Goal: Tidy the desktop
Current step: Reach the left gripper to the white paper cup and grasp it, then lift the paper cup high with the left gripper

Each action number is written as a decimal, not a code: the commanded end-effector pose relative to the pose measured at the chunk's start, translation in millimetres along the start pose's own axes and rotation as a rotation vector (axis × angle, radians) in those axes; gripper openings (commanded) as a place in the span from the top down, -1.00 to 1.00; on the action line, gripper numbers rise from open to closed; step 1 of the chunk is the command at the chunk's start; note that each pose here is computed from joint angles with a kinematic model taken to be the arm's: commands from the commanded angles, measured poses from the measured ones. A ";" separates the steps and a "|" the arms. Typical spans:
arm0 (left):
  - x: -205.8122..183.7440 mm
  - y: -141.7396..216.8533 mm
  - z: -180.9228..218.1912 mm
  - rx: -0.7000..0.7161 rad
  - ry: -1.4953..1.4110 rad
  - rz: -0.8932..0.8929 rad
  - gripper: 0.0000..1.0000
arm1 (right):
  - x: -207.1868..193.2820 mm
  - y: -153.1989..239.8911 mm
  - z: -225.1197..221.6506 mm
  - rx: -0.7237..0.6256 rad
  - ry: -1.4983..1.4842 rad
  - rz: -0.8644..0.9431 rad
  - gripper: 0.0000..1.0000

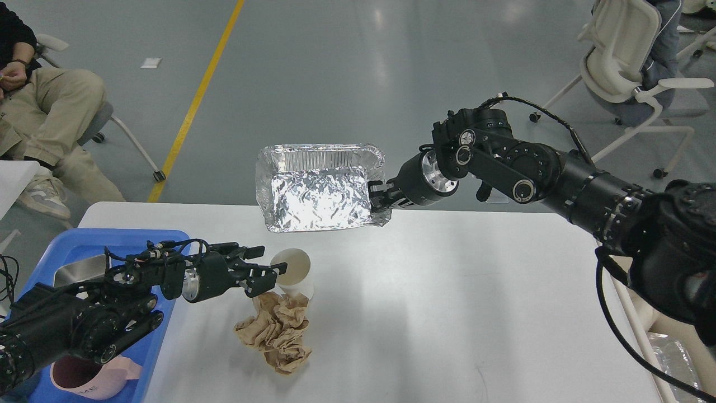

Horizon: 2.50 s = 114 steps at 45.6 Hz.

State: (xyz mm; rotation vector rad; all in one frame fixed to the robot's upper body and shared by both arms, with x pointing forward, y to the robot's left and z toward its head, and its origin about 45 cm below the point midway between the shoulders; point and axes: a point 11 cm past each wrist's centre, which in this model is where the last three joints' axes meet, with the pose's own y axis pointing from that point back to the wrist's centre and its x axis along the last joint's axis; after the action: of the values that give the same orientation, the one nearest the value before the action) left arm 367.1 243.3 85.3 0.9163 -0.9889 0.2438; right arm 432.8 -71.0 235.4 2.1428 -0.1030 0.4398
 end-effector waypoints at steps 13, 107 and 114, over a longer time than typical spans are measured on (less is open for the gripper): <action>-16.5 8.4 -14.1 0.017 -0.019 -0.046 0.92 | -0.1 -0.1 -0.3 0.000 0.001 0.001 1.00; 254.7 257.5 -35.9 -0.027 0.167 0.530 0.91 | -5.3 -5.5 3.0 0.006 -0.014 0.000 1.00; 281.1 223.9 -7.7 -0.060 0.015 0.414 0.91 | -4.3 -5.1 1.3 0.008 -0.011 0.002 1.00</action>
State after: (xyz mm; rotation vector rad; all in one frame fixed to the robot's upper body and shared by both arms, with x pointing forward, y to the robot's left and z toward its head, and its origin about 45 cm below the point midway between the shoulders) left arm 392.8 359.9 426.6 0.6005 -1.0914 0.6853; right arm 429.9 -70.1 228.1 2.1512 -0.1091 0.4283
